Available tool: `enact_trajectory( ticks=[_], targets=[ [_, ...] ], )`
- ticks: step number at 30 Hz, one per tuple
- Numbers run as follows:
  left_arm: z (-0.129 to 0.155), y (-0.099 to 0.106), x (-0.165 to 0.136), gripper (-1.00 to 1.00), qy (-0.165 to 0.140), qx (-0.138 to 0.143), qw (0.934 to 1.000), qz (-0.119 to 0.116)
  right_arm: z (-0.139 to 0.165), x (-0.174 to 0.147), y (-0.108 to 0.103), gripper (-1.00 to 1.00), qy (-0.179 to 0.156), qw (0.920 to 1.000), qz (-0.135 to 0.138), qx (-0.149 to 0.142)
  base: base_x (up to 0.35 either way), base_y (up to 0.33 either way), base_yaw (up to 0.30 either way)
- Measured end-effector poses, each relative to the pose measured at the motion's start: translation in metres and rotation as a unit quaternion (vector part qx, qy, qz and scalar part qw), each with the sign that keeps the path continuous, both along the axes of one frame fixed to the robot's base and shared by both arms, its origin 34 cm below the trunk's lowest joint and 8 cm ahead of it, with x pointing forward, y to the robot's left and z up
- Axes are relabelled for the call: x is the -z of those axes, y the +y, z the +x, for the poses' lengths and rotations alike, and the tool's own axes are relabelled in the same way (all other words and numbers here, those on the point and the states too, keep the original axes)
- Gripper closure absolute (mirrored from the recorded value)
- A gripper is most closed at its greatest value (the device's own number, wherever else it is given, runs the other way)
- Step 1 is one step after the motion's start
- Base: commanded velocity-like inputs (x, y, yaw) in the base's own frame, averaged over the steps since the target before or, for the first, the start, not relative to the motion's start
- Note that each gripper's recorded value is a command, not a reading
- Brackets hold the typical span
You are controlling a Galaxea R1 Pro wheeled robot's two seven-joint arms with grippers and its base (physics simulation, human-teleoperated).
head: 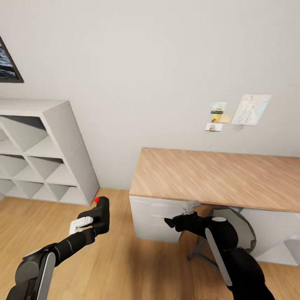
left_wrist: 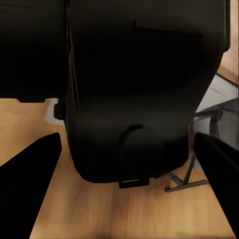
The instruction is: Attach the digital camera to the camera tripod in the bedroom.
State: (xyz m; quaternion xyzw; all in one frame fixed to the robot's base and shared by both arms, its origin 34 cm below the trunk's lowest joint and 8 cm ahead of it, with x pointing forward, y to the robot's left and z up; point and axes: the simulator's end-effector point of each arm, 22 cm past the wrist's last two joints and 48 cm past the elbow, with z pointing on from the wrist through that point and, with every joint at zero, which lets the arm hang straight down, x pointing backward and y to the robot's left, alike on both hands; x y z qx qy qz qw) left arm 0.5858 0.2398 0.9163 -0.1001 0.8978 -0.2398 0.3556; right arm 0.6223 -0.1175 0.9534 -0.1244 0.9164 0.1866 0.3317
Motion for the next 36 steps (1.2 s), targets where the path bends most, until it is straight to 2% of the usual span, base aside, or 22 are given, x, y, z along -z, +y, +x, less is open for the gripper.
enact_trajectory(
  ticks=[4, 8, 9, 11, 14, 21, 24, 25, 26, 27, 36],
  targets=[
    [0.014, -0.017, -0.013, 1.0, 0.0, 0.019, 0.9997, -0.014, 0.008, -0.004, -0.012, -1.0, -0.003, 0.9999, 0.0, 0.016, 0.0, 0.0, -0.267],
    [0.041, -0.037, -0.037, 1.0, -0.005, 0.046, 0.9987, -0.021, 0.026, -0.013, -0.044, -1.0, -0.013, 0.9983, 0.003, 0.057, 0.0, 0.0, -0.267],
    [0.041, -0.036, -0.036, 1.0, -0.004, 0.046, 0.9988, -0.017, 0.026, -0.013, -0.044, -1.0, -0.013, 0.9983, 0.004, 0.058, 0.0, 0.0, -0.267],
    [0.06, -0.05, -0.058, 1.0, -0.017, 0.062, 0.9977, -0.024, 0.037, -0.02, -0.064, -1.0, -0.02, 0.9964, 0.005, 0.083, 0.0, 0.0, -0.267],
    [0.074, -0.057, -0.067, 1.0, -0.022, 0.071, 0.9972, -0.009, 0.043, -0.024, -0.077, -1.0, -0.023, 0.9948, 0.006, 0.099, 0.0, 0.0, -0.267],
    [0.084, -0.078, -0.068, 1.0, -0.016, 0.09, 0.9957, 0.017, 0.048, -0.029, -0.089, -1.0, -0.027, 0.9931, 0.009, 0.114, 0.0, 0.0, -0.267],
    [0.085, -0.092, -0.072, 1.0, -0.018, 0.101, 0.9946, 0.014, 0.049, -0.029, -0.091, -1.0, -0.028, 0.9927, 0.008, 0.117, 0.0, 0.0, -0.267],
    [0.088, -0.117, -0.08, 1.0, -0.027, 0.125, 0.9917, 0.013, 0.05, -0.03, -0.105, -1.0, -0.03, 0.9913, 0.004, 0.128, 0.0, 0.0, -0.267],
    [0.087, -0.123, -0.083, 1.0, -0.029, 0.132, 0.9908, 0.008, 0.051, -0.03, -0.108, -1.0, -0.03, 0.9911, 0.003, 0.13, 0.0, 0.0, -0.267],
    [0.088, -0.119, -0.08, 1.0, -0.028, 0.13, 0.9909, 0.02, 0.051, -0.03, -0.108, -1.0, -0.03, 0.9911, 0.003, 0.13, 0.0, 0.0, -0.267],
    [0.088, -0.133, -0.084, 1.0, -0.031, 0.143, 0.9891, 0.017, 0.052, -0.031, -0.122, -1.0, -0.03, 0.9901, -0.007, 0.137, 0.0, 0.0, -0.267]
  ],
)
